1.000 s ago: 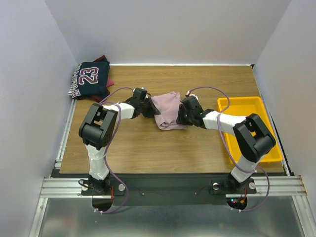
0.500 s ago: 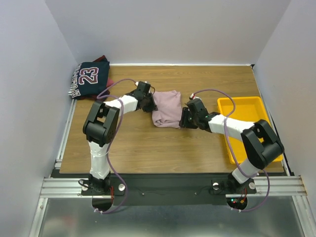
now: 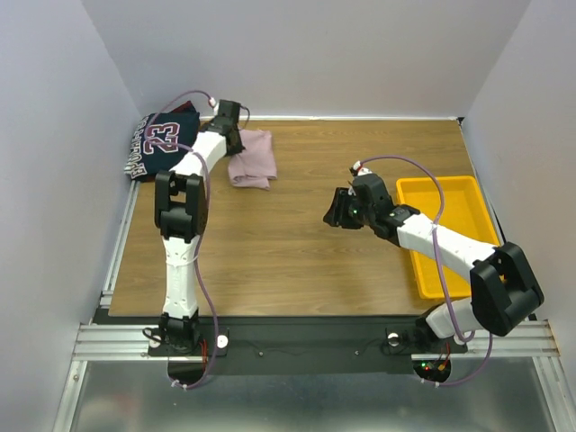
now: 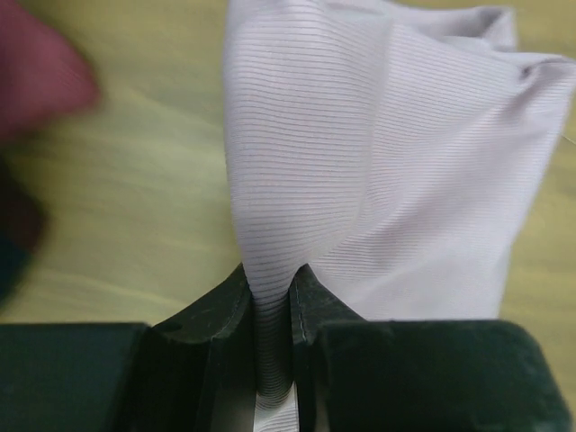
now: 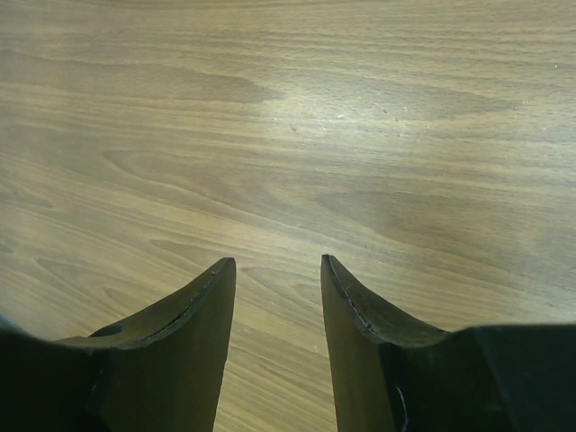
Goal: Fold and stack the tank tops
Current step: Neatly place the folded tank top to the corner
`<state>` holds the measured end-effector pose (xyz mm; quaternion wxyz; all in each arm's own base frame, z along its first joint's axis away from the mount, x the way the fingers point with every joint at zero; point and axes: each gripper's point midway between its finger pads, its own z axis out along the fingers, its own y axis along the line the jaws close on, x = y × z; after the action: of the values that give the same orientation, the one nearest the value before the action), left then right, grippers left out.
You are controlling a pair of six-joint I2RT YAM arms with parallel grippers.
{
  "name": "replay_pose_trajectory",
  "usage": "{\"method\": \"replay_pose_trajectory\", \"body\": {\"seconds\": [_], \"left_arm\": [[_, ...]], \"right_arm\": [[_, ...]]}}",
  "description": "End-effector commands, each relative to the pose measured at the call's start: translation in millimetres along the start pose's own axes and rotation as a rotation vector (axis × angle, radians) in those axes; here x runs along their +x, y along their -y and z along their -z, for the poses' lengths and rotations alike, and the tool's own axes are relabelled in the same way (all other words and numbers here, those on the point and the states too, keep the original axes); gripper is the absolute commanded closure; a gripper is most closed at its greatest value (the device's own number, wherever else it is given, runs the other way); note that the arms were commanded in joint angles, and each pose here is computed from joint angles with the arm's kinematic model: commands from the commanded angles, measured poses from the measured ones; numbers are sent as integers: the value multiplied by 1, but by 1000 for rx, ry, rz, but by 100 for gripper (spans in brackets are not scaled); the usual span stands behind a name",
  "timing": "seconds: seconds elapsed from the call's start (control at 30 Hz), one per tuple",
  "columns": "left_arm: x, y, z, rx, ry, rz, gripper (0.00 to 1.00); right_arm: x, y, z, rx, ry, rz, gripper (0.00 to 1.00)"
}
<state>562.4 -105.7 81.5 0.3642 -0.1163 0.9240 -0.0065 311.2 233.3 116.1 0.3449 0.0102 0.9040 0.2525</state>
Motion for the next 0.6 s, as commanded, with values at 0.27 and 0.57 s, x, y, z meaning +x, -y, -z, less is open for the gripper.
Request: {"method": "replay_pose_trajectory", "body": {"seconds": [0.27,0.57], "left_arm": [[-143,-66,30,-123,259,-124,100],[-184,-94,49,-57,350,-97,100]], "right_arm": [[-14,-14,-2,-49,2,39,54],[-13,-9,-12,-21,-8,38,56]]}}
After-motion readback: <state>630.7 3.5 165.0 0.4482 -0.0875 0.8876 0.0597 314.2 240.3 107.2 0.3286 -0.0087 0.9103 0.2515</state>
